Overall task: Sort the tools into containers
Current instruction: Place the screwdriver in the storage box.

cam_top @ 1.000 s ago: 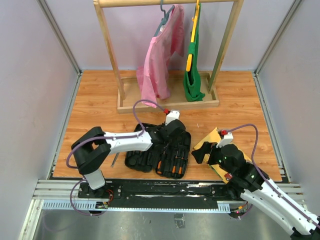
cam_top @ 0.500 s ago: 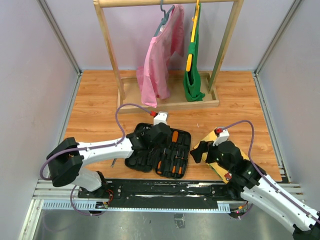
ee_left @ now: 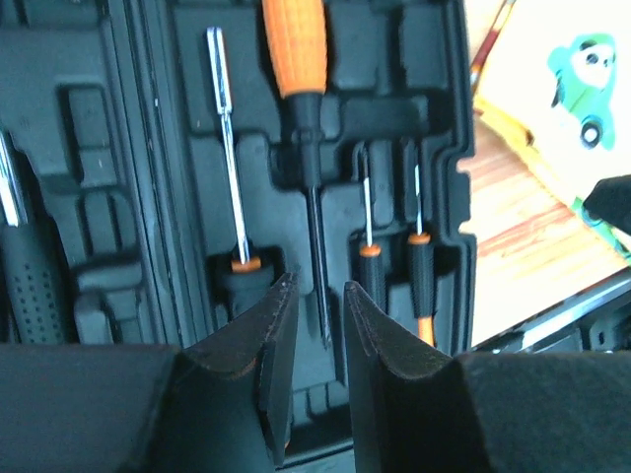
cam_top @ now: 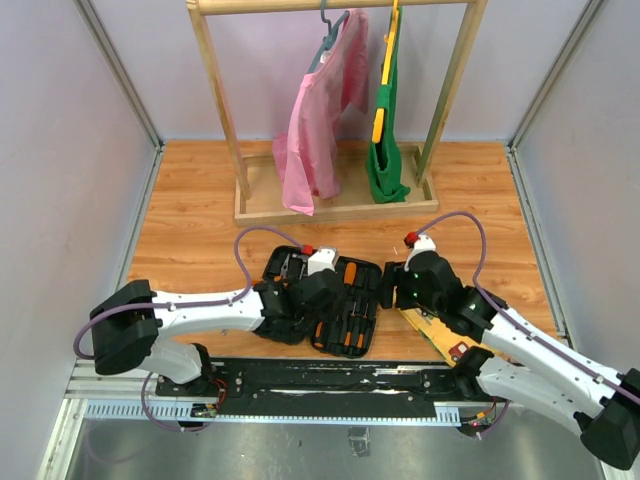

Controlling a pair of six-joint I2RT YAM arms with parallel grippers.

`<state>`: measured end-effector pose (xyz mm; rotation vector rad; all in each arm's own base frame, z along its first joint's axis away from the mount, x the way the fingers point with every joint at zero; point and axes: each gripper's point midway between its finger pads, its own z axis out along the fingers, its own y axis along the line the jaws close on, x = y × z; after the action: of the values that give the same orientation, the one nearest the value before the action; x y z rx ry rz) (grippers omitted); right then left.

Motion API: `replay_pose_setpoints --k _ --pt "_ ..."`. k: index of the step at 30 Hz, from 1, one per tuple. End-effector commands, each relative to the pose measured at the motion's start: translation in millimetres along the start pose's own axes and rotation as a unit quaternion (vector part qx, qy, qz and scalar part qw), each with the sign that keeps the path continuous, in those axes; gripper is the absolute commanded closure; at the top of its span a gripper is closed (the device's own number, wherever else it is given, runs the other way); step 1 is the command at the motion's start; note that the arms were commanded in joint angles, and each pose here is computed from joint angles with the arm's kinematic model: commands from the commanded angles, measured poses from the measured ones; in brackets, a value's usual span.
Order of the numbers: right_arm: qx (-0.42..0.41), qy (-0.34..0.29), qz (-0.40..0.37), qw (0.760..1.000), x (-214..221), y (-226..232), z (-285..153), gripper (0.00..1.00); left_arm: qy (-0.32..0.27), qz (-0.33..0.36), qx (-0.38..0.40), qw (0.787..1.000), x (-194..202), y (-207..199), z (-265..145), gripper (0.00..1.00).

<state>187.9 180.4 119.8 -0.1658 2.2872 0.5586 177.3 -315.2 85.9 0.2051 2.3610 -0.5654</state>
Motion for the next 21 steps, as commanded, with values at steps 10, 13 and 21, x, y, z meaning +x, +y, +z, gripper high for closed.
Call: replay_pose_setpoints --k 10,13,21 --pt "-0.005 0.078 -0.005 0.997 -19 27 30 0.49 0.007 -0.028 -0.017 0.999 23 5 -4 0.72" --pt "0.017 0.100 -0.005 0.995 -25 30 49 0.49 -0.002 -0.038 -0.019 0.999 23 10 -5 0.73" --pt "0.053 0.153 -0.008 0.987 -28 36 97 0.54 -0.017 -0.053 -0.015 0.998 21 16 -10 0.73"
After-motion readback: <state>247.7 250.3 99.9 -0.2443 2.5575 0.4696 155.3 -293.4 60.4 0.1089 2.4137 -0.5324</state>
